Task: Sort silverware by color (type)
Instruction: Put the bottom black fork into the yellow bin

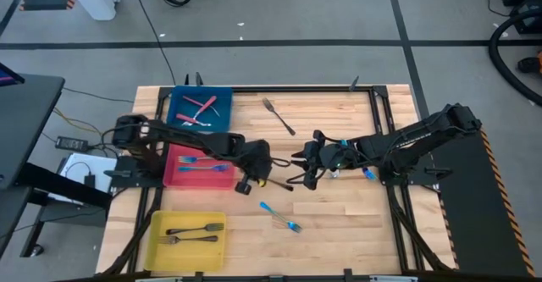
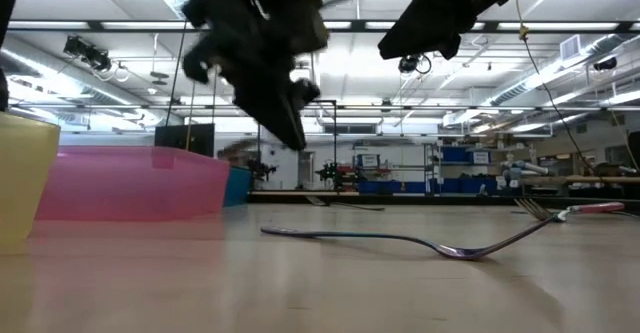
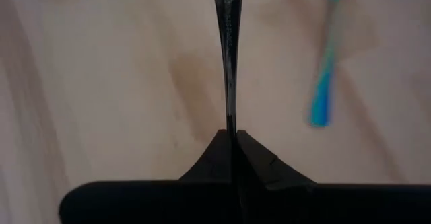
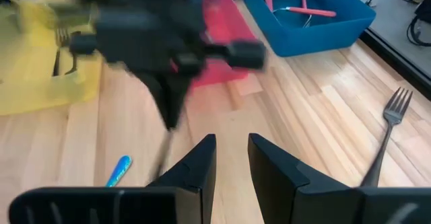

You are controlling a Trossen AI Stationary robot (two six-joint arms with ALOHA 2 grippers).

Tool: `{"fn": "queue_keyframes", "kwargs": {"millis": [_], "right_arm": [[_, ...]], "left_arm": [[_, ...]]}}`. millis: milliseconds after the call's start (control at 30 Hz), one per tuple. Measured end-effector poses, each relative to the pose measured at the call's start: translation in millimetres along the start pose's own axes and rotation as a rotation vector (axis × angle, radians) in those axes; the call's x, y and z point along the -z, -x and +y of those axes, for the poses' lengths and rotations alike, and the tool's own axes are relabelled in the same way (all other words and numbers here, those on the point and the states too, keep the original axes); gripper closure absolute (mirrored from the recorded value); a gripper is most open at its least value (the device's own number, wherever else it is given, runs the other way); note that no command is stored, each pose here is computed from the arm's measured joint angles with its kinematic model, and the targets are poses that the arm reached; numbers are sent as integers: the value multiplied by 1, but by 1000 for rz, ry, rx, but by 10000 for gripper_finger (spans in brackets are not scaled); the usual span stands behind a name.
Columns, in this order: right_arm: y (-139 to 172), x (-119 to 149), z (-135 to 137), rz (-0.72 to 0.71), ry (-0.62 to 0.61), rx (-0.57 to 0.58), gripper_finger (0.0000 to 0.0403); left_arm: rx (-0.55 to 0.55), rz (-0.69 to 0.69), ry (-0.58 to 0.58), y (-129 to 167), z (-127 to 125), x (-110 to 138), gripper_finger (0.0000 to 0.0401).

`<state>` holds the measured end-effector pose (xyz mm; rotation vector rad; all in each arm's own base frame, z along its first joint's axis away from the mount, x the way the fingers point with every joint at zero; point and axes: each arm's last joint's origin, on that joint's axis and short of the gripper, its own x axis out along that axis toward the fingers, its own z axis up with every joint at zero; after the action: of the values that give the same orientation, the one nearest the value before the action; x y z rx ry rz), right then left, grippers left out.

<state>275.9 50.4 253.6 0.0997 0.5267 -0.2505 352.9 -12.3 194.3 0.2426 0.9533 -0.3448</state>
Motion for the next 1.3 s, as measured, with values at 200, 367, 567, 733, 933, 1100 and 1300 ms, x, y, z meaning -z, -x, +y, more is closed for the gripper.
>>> {"fn": "queue_keyframes", "kwargs": {"millis": [200,367,567,733,933,1100,1300], "right_arm": [[0,0,0,5,20,2,307],[0,1,-1,6,22,4,307],[0,2,-1,18,27,8,307],[0,2,-2,25,30,13,307],[-1,2,-4,24,31,25,307],[-2,2,-7,28,25,34,307],[-2,2,-7,31,-4,34,307]], "left_arm": [[-34,0,6,38,-23,-8,396],[-12,40,91,68,-44,-5,396],[44,199,228,88,-77,8,396],[85,287,270,94,-112,13,397],[73,331,309,102,-152,17,397],[35,333,359,108,-184,22,397],[-38,298,452,116,-223,33,397]]}}
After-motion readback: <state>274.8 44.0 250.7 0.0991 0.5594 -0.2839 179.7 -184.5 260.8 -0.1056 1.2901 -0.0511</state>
